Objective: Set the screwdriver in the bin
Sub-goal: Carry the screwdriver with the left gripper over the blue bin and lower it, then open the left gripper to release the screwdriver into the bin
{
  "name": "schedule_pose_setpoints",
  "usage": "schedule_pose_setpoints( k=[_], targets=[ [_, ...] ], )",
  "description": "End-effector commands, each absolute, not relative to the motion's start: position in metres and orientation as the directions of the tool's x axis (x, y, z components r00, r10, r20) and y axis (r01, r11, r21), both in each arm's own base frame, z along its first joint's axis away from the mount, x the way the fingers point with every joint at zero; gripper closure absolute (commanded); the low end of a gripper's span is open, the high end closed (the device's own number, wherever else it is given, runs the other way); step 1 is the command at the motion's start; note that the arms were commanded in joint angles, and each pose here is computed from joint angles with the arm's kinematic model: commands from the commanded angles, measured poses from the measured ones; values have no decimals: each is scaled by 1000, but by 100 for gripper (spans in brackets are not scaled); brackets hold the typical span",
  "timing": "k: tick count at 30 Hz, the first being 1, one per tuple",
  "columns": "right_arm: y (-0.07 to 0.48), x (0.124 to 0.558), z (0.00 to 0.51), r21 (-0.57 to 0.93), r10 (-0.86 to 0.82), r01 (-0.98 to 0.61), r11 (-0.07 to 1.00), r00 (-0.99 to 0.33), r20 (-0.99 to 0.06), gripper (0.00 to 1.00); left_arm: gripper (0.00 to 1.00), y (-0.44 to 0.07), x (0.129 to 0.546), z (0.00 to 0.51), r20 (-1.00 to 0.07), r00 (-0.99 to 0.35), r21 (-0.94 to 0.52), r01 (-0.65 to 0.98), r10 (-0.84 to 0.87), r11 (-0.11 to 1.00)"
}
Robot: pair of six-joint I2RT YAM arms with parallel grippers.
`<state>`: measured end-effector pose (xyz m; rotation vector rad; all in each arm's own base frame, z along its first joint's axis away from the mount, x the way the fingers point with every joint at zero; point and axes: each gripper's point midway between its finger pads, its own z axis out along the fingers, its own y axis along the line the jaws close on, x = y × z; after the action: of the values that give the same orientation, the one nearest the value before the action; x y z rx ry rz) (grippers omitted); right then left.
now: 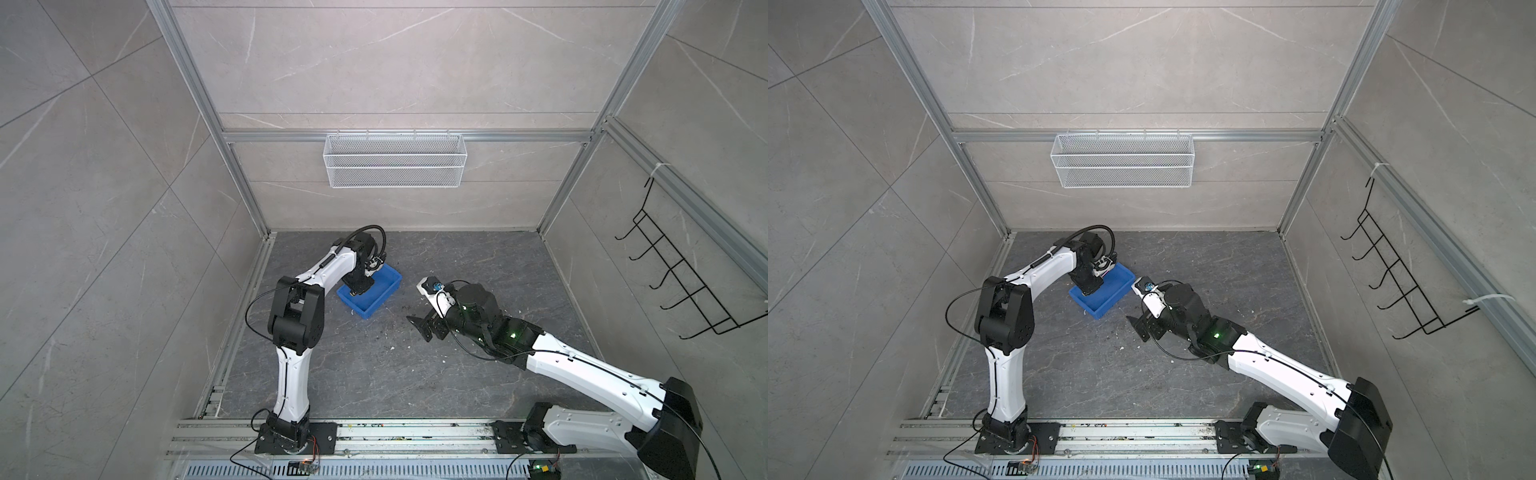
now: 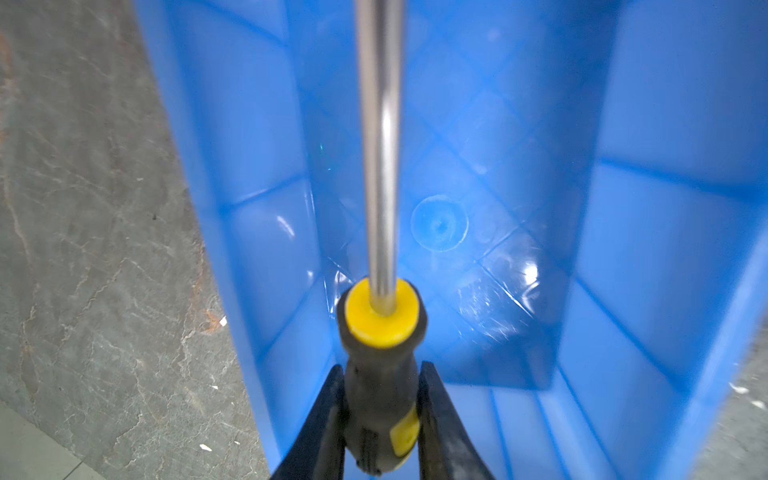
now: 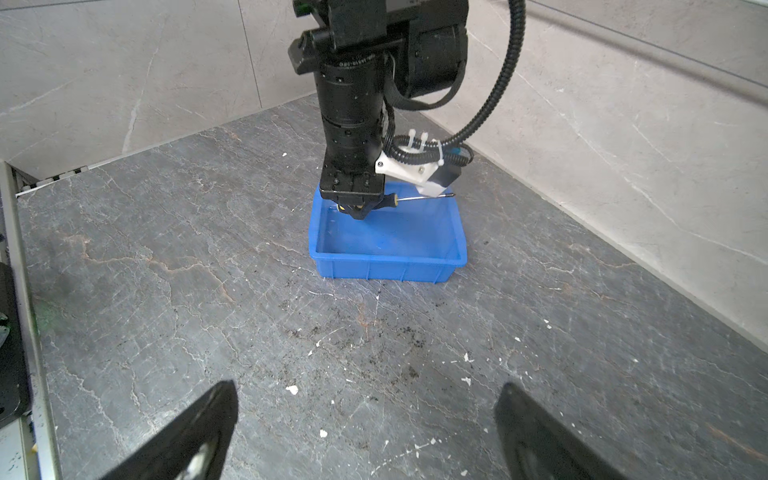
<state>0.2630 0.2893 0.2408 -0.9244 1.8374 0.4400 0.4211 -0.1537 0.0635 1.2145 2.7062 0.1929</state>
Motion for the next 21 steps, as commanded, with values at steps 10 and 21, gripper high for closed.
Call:
schedule_pose_setpoints(
  k=[10,21],
  targets=[
    [288,261,242,-91,-385,-755,649,-224,-895,1,100,-143,406,36,30,-609,232,776,793,587],
    [293,262,249,-99,-373,-767,634,-192,-908,1,62,-148,413,41,-32,-615,292,748,788,596]
  ],
)
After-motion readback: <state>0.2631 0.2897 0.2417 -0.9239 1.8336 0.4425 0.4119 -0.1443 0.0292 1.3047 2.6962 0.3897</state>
